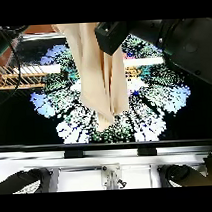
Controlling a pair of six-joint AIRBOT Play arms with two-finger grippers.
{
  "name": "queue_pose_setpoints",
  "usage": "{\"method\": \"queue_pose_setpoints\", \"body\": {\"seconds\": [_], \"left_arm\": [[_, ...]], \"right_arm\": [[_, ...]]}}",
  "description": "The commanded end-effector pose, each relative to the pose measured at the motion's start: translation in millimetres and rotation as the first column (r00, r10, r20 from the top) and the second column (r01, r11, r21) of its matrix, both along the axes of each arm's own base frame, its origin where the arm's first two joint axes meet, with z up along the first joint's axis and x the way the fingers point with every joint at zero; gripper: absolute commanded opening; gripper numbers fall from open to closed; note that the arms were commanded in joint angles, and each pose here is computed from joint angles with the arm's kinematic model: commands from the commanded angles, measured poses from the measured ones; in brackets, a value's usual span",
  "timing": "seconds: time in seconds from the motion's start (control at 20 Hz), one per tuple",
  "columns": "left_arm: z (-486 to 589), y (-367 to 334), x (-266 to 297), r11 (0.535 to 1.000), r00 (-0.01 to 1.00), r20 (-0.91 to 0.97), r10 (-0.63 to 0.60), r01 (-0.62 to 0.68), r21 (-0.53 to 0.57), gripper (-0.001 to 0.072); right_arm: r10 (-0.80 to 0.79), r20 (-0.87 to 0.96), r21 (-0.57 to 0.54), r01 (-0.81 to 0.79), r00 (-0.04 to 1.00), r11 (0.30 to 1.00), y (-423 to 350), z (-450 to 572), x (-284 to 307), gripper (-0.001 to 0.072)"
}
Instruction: Fold the shirts.
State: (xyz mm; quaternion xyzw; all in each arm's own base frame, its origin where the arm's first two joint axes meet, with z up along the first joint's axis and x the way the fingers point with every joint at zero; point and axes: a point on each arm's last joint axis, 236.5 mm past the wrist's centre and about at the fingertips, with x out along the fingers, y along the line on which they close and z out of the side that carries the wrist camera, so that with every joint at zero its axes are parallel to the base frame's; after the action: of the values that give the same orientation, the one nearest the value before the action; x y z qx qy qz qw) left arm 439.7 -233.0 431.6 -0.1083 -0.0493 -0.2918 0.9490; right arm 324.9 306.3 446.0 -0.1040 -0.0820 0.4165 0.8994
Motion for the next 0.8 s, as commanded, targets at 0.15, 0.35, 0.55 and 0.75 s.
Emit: {"method": "queue_pose_setpoints", "body": {"seconds": [0.15,0.35,0.55,0.75], "left_arm": [[4.9,0.0,2.1,1.0,1.0,0.02,0.011,-0.01,-0.019,0.0045],[27.0,17.8,1.4,0.996,0.994,0.084,0.065,-0.059,-0.068,0.0043],[43.6,38.7,-4.1,0.992,0.986,0.126,0.108,-0.099,-0.08,0.0042],[49.1,51.8,-4.9,0.989,0.981,0.14,0.135,-0.125,-0.077,0.0041]], "right_arm": [[0.003,-0.006,-0.01,-0.003,1.0,1.0,1.0,-2.9,-0.2,0.0061],[-0.035,0.02,-0.068,0.036,0.999,0.997,-4.7,-9.5,6.4,0.0326],[-0.065,-0.022,-0.071,0.063,0.998,0.995,-9.4,-16.3,11.7,0.045],[-0.077,-0.139,-0.138,0.058,0.987,0.989,-11.6,-46.5,11.1,0.045]]}}
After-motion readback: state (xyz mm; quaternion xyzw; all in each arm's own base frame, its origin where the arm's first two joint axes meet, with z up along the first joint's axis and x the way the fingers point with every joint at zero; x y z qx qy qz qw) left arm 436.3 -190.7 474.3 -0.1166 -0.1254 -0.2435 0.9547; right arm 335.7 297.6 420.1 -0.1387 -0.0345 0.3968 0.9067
